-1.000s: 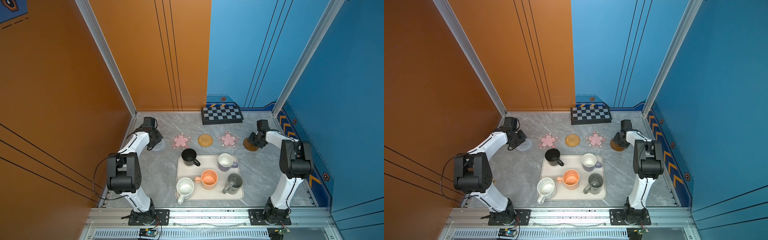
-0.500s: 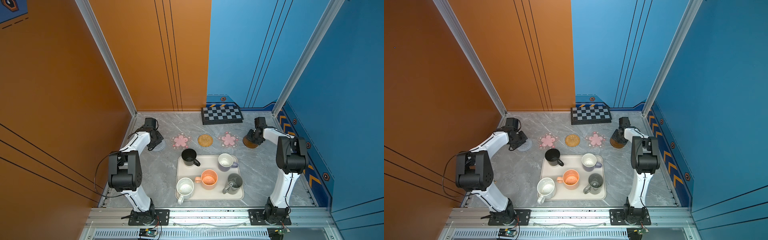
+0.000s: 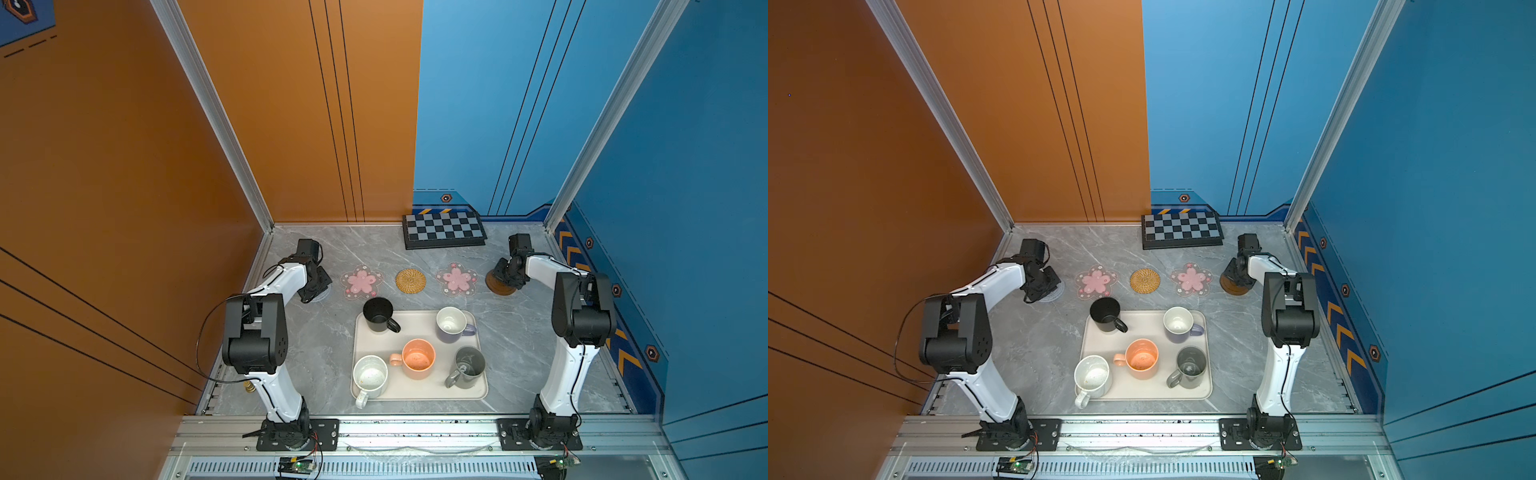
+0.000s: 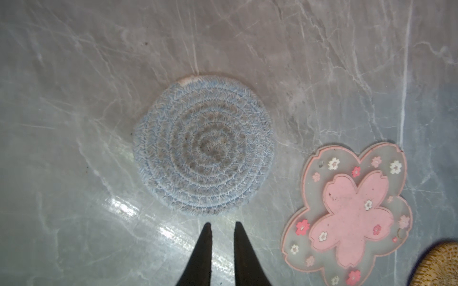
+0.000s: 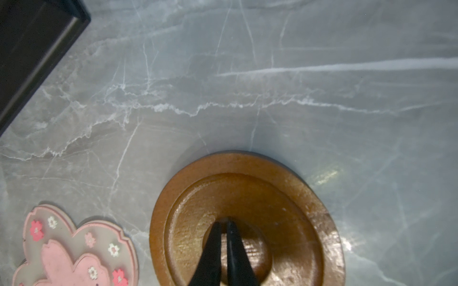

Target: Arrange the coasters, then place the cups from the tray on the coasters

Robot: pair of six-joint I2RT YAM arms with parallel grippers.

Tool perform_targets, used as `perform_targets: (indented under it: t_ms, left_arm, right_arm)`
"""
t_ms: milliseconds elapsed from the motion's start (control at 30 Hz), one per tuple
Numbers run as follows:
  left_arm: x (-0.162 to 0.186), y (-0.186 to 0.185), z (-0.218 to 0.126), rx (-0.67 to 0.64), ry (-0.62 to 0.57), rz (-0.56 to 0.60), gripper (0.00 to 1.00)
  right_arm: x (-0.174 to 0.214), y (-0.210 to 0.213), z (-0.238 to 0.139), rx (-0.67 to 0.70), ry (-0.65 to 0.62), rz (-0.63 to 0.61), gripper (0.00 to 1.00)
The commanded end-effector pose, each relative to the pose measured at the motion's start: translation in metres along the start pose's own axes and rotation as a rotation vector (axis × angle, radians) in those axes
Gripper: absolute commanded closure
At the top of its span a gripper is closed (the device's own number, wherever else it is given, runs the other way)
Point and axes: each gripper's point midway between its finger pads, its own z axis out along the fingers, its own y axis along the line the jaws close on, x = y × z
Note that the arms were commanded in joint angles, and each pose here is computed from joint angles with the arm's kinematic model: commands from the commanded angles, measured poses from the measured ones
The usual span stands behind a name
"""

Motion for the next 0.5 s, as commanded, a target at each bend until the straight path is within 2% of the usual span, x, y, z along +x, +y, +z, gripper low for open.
perform_targets:
  t_ms: [0,133,333,467]
  left_arm:
    - [-0.002,0.0,-0.004,-0.018,-0.009,0.013,0.8]
    - [-0.004,0.0,-0.01,-0.014,-0.025,0.016,0.76]
    - [-0.004,-0.003,-0.021,0.016,-0.034,0.023,0.72]
    - [-0.003,-0.004,-0.031,0.031,-0.047,0.045,0.66]
  right_arm:
    - [0.007,-0.007,-0.012,0.016,0.023,0.02,0.83]
    - [-0.001,0.001,-0.029,-0.014,-0.005,0.025,0.66]
    - [-0.013,0.011,-0.063,-0.064,-0.046,0.021,0.62]
    - [-0.014,0.015,-0.089,-0.098,-0.075,-0.007,0.58]
